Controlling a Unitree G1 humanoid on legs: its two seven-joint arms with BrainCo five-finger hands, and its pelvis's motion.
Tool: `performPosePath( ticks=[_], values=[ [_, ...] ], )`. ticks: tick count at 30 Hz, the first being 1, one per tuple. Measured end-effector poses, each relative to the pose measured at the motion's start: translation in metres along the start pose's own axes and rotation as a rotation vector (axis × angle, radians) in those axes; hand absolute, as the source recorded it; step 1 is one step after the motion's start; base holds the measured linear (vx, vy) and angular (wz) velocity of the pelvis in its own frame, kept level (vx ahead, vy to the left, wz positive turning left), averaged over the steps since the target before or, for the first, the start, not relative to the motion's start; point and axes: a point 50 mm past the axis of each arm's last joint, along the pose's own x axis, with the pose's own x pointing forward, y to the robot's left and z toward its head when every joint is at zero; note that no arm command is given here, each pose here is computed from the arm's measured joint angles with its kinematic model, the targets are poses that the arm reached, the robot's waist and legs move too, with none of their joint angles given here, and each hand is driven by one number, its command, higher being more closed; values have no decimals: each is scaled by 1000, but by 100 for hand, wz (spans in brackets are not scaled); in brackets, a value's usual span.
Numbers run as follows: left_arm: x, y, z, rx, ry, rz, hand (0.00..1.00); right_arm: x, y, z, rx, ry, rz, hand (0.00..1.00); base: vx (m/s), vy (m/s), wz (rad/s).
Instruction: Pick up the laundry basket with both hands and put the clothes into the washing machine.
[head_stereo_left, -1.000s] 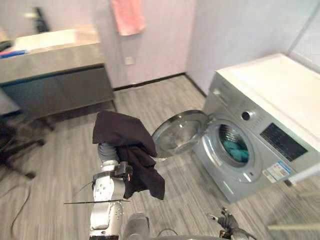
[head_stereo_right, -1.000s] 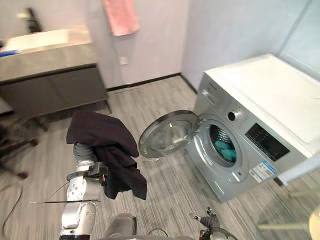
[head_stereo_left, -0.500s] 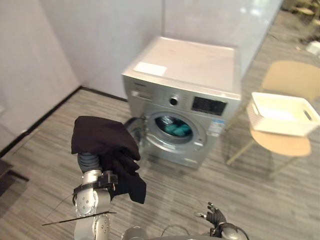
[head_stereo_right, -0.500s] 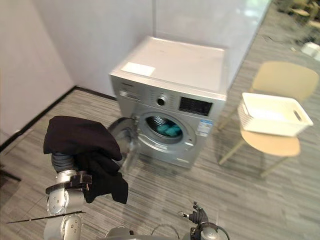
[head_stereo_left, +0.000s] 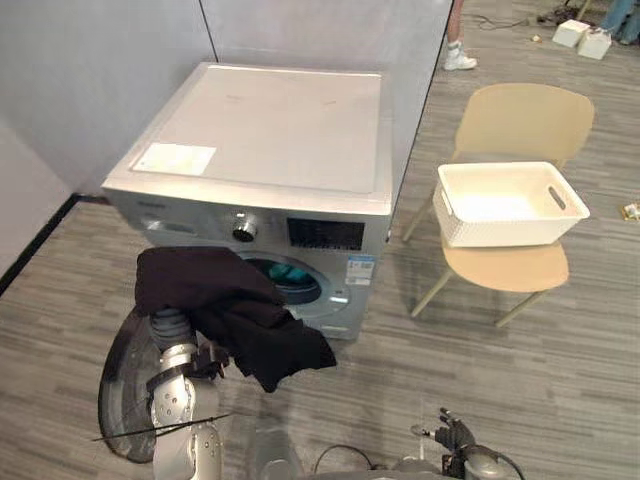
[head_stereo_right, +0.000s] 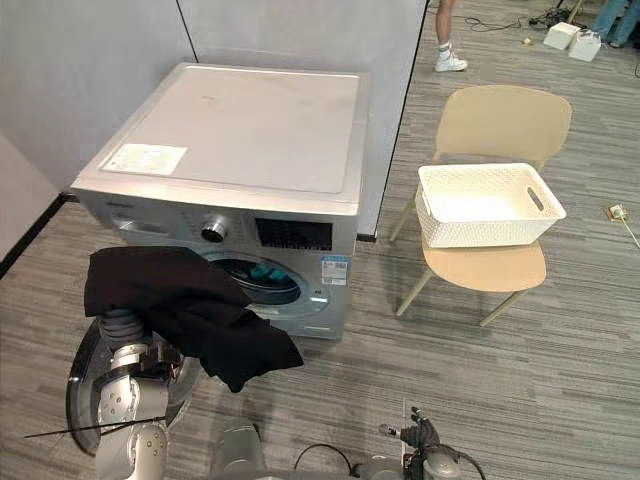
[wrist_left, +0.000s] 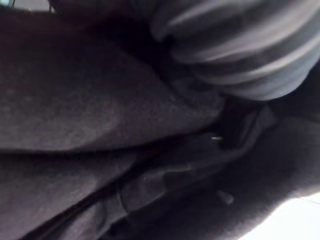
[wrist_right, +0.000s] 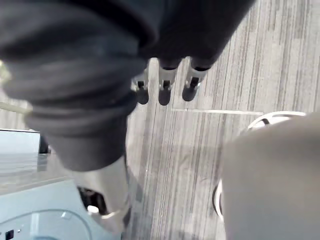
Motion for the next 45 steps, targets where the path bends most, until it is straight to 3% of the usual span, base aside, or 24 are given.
performPosePath(
  ticks=[7,14,20,25,30,34,35,40,45],
  values=[
    [-1,0,-6,18,33,-19,100,0,16,-9,26,42,20,0,318,155,16],
    [-21,-8,-43,23,220,-95,100,1,30,0,-14,1,65,0,117,108,-27],
    [-28,-12,-68,36,319,-99,100,9,34,32,-143,-80,99,0,-104,13,-56],
    [-10,-26,-69,29,289,-90,100,13,58,89,-249,-238,120,0,-146,8,10],
    [11,-35,-58,2,218,-23,100,7,70,125,-220,-376,77,0,-39,27,36],
    [54,-55,-23,-67,41,20,100,-16,83,173,30,-594,135,0,-50,23,23],
    [70,-75,-4,-118,-39,7,100,-30,88,194,189,-698,196,0,-101,18,18],
    [102,-113,55,-278,-245,-40,100,-67,108,236,592,-868,476,0,-131,-21,0],
    [111,-128,107,-400,-422,-98,100,-92,119,253,792,-930,732,0,-174,-59,-21]
  ],
)
